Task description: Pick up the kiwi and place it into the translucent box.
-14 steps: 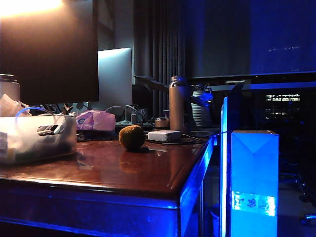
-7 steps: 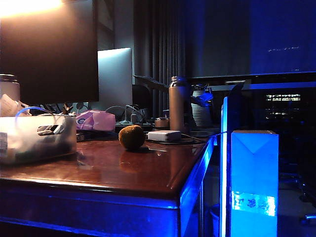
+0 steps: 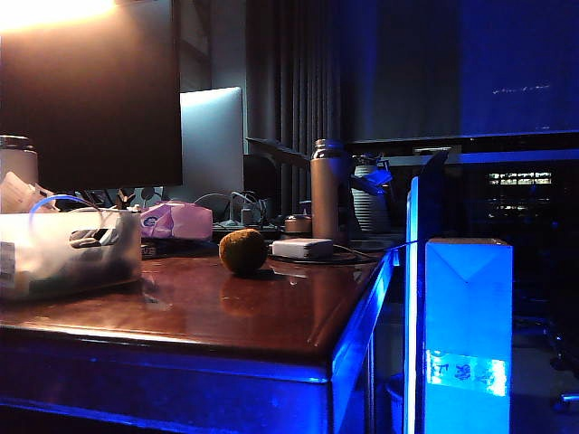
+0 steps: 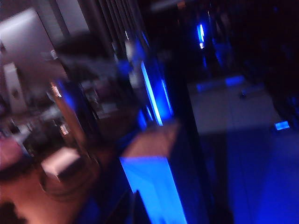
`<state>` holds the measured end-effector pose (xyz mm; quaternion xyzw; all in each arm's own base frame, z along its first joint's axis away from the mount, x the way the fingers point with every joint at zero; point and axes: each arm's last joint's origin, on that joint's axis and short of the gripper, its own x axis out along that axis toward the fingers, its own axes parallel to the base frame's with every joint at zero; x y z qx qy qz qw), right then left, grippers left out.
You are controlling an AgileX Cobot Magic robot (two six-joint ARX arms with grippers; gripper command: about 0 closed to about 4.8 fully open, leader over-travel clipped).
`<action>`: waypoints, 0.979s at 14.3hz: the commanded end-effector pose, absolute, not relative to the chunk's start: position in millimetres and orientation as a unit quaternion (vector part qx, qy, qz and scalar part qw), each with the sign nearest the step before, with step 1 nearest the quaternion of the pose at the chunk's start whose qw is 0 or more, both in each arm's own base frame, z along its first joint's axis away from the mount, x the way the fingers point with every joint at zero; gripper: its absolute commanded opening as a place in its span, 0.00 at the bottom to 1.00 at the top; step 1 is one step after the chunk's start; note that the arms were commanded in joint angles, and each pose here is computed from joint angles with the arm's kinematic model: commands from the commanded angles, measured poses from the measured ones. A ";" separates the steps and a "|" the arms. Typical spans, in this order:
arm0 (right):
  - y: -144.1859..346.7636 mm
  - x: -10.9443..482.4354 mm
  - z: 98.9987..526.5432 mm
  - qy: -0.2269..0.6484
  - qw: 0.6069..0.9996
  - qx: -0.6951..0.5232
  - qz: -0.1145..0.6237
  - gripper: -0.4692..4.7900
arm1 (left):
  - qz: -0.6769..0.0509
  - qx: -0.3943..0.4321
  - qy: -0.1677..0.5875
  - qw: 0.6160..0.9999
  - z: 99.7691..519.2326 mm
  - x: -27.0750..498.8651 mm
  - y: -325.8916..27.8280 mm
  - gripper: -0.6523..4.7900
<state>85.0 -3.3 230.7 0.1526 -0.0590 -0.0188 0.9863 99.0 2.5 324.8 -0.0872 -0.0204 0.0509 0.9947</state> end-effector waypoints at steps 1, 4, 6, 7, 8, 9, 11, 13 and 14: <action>-3.5 100.0 274.9 -0.045 0.987 0.155 -0.017 0.09 | 0.013 0.035 0.104 0.994 396.4 136.4 0.2 0.11; 1.6 159.7 317.2 0.033 0.993 0.063 0.091 0.09 | -0.119 0.022 0.239 0.963 457.7 175.5 -7.4 0.11; 7.8 204.1 331.5 0.086 0.982 0.071 0.155 0.09 | -0.132 0.013 0.275 0.952 468.8 188.2 -8.4 0.11; 15.4 227.7 338.6 0.111 0.976 0.069 0.173 0.09 | -0.132 0.011 0.279 0.951 470.0 190.2 -8.5 0.11; 26.3 252.5 343.2 0.129 0.971 0.047 0.196 0.09 | -0.132 0.011 0.280 0.951 469.6 190.8 -8.4 0.11; 42.5 276.8 346.2 0.136 0.964 0.025 0.225 0.09 | -0.131 0.011 0.280 0.951 469.6 190.8 -8.3 0.11; 83.1 327.7 341.6 0.159 0.948 0.011 0.274 0.09 | -0.132 0.011 0.280 0.951 469.7 190.8 -8.5 0.11; 127.0 366.9 322.1 0.184 0.932 0.008 0.312 0.09 | -0.132 0.011 0.280 0.951 469.7 190.8 -8.5 0.11; 148.7 384.2 309.0 0.195 0.927 0.036 0.318 0.09 | -0.132 0.011 0.280 0.951 469.7 190.8 -8.5 0.11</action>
